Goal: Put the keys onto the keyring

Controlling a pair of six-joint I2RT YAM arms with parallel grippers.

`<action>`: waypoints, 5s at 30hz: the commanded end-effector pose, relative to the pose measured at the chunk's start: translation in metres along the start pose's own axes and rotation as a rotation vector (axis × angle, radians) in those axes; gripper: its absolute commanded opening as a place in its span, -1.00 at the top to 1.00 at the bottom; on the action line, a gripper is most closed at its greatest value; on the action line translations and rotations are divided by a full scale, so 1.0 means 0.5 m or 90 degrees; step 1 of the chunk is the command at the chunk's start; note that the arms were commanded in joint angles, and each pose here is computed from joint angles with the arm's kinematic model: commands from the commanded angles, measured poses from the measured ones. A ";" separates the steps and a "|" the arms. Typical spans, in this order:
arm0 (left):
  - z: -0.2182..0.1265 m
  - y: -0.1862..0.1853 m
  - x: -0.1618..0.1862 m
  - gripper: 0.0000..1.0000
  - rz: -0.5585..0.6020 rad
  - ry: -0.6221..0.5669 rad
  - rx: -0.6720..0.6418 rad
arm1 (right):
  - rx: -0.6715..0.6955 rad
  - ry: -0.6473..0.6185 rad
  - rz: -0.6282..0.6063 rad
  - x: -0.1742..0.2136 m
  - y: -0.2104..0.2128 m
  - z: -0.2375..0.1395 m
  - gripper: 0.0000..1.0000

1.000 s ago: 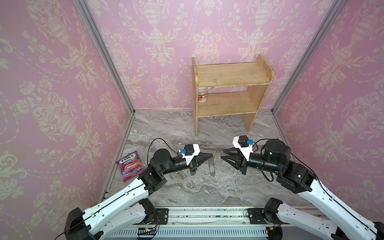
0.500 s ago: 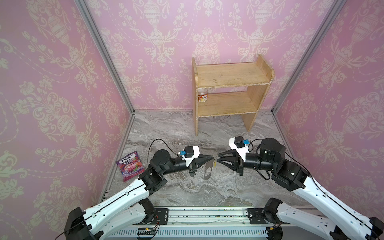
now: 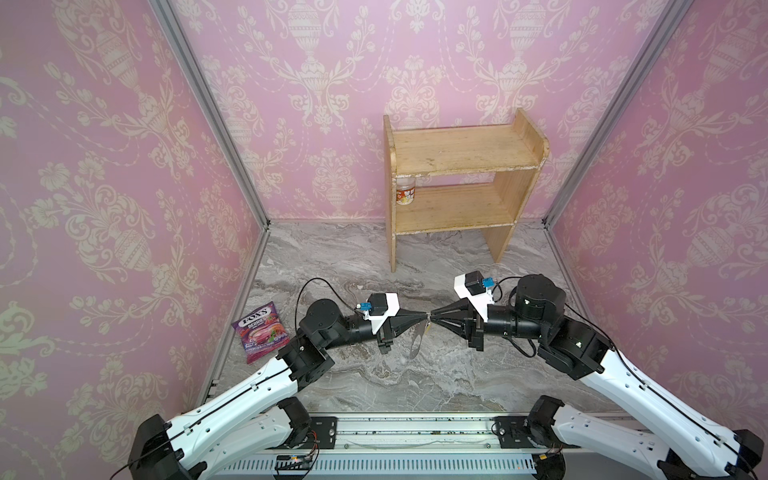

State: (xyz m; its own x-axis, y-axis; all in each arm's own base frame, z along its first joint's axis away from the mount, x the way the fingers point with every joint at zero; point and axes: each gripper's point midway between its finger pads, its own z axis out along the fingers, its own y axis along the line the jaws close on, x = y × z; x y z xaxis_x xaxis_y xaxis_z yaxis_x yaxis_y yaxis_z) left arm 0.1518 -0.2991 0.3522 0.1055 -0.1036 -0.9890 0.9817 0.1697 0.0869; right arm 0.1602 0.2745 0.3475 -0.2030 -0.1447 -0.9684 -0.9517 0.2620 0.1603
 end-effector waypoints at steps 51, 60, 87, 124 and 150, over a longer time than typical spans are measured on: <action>0.029 -0.013 0.005 0.47 -0.047 0.192 0.055 | 0.056 0.198 -0.121 0.023 -0.001 -0.017 1.00; 0.037 -0.018 0.006 0.53 -0.048 0.195 0.070 | 0.061 0.196 -0.121 0.021 -0.005 -0.014 1.00; 0.035 -0.018 0.030 0.66 -0.043 0.223 0.057 | 0.063 0.168 -0.128 0.001 0.001 -0.022 1.00; 0.032 -0.003 -0.016 1.00 -0.016 0.154 0.015 | 0.080 0.168 -0.117 0.009 -0.005 -0.033 0.50; 0.057 0.032 -0.095 1.00 -0.030 -0.031 -0.032 | 0.062 0.097 -0.071 0.013 -0.003 -0.020 1.00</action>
State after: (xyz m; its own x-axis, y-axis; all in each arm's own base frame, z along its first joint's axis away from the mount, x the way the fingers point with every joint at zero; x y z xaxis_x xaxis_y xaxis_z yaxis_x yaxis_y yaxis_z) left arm 0.1643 -0.3211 0.3652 0.0152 0.0058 -0.9999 0.9827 0.1847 0.0160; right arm 0.1630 0.2562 0.3425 -0.1195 -0.3647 -0.9234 -0.9340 0.3568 -0.0200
